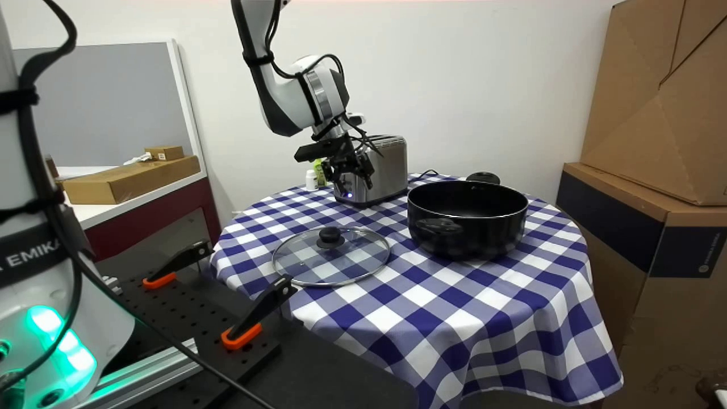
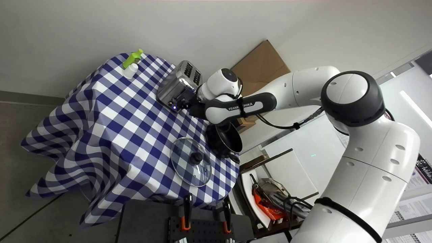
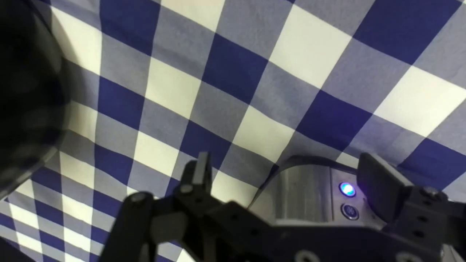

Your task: Press the button on the toaster

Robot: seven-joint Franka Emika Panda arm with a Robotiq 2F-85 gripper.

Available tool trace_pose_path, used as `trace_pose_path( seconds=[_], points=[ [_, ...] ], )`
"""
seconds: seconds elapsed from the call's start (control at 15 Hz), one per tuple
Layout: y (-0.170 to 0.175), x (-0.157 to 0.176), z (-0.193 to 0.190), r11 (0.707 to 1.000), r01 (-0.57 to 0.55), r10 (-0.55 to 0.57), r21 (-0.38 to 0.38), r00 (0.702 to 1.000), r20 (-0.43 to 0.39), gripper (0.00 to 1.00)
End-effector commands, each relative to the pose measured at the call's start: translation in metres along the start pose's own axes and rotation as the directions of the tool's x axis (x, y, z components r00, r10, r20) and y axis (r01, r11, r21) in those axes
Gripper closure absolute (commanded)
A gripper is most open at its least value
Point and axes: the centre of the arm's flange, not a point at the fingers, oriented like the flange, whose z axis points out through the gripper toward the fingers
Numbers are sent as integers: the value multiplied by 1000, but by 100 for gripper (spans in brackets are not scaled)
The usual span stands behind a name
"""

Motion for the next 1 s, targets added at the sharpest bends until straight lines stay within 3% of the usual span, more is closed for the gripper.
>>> trace_pose_path(
  seconds=[0.0, 0.93],
  points=[
    [-9, 6, 18, 999, 18, -19, -40, 999, -36, 0],
    [-33, 5, 33, 988, 0, -18, -152, 993, -114, 0]
  ],
)
